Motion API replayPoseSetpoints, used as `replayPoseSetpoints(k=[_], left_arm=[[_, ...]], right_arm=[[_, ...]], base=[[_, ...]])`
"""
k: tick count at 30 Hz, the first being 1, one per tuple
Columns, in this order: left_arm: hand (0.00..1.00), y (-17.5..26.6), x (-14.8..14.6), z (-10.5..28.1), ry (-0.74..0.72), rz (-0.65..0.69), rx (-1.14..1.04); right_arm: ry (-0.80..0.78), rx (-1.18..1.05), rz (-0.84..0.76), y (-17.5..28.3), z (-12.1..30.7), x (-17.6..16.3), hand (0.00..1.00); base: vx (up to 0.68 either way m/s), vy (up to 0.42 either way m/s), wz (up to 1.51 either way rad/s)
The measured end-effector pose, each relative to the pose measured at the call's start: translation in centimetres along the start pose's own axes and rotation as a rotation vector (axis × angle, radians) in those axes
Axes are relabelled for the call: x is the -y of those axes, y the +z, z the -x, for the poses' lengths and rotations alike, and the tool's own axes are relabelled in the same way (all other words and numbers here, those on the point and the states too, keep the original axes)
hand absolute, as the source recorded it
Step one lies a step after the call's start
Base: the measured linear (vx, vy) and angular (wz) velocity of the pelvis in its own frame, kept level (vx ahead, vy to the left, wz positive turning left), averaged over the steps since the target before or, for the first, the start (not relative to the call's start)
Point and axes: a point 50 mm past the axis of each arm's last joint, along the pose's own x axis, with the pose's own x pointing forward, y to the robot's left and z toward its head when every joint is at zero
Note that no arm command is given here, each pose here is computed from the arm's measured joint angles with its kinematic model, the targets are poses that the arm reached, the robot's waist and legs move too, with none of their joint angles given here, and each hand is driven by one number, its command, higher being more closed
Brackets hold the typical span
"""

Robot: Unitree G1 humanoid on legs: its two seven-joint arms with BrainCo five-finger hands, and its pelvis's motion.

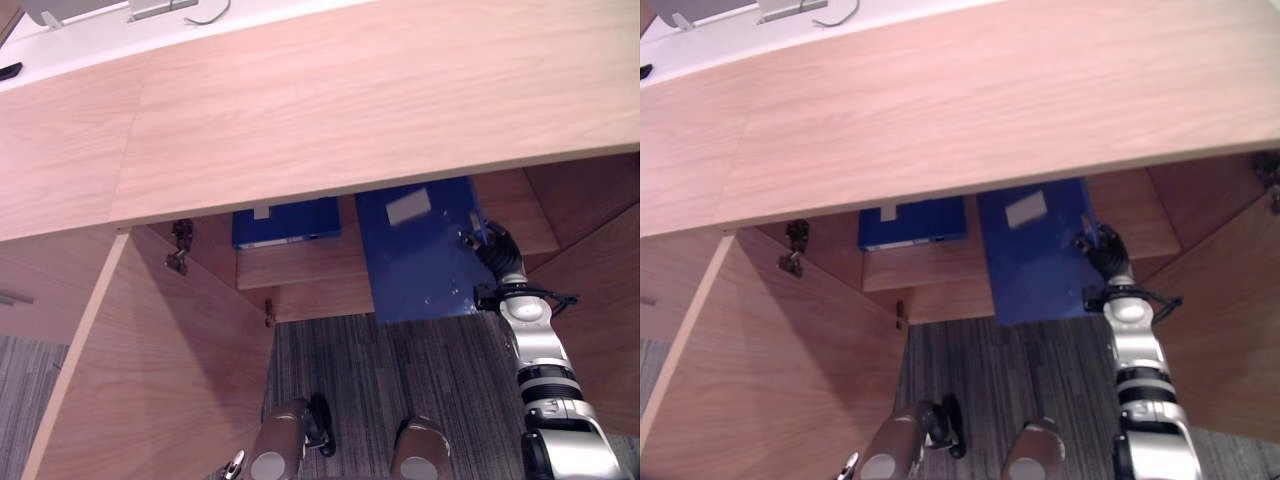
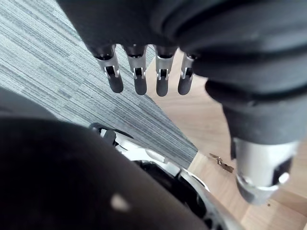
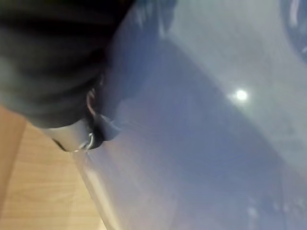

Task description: Walk over to the cabinet, pick up the folder, carry it to the office cabinet, place the folder inside the office cabinet, then close the office cabinet door

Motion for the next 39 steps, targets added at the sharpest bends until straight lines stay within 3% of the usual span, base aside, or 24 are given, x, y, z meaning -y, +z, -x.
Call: replayPoseSetpoints(k=[7,13,19,22,30,39], left_arm=[[0.0,1.1,0.2,-0.1,0.002,0.065,0.064],[0.0,2.2,0.3,-0.3,-0.006,0.088,0.107],[0.0,3.9,1.5,-1.1,-0.031,0.091,0.145],[0.0,4.3,1.8,-1.2,-0.027,0.098,0.156],[0.0,4.5,2.4,-1.3,-0.028,0.1,0.162],[0.0,5.1,3.9,-1.3,-0.079,0.088,0.18]], right_arm=[[-0.005,0.018,-0.166,0.1,0.9,-1.3,1.0],[-0.018,0.043,-0.419,1.2,0.3,-1.4,1.0],[0.011,0.229,-0.948,7.6,-2.5,-2.3,1.0],[-0.048,0.344,-1.215,11.4,-4.4,-0.2,1.0],[-0.236,0.466,-1.773,14.8,-6.6,5.7,1.0],[-0.306,0.45,-1.958,16.8,-7.3,9.5,1.0]], base=[[-0.07,-0.026,-0.05],[-0.04,-0.005,0.02],[-0.04,0.042,0.07],[-0.01,0.048,0.24],[0.02,0.036,0.24],[0.01,-0.013,0.19]])
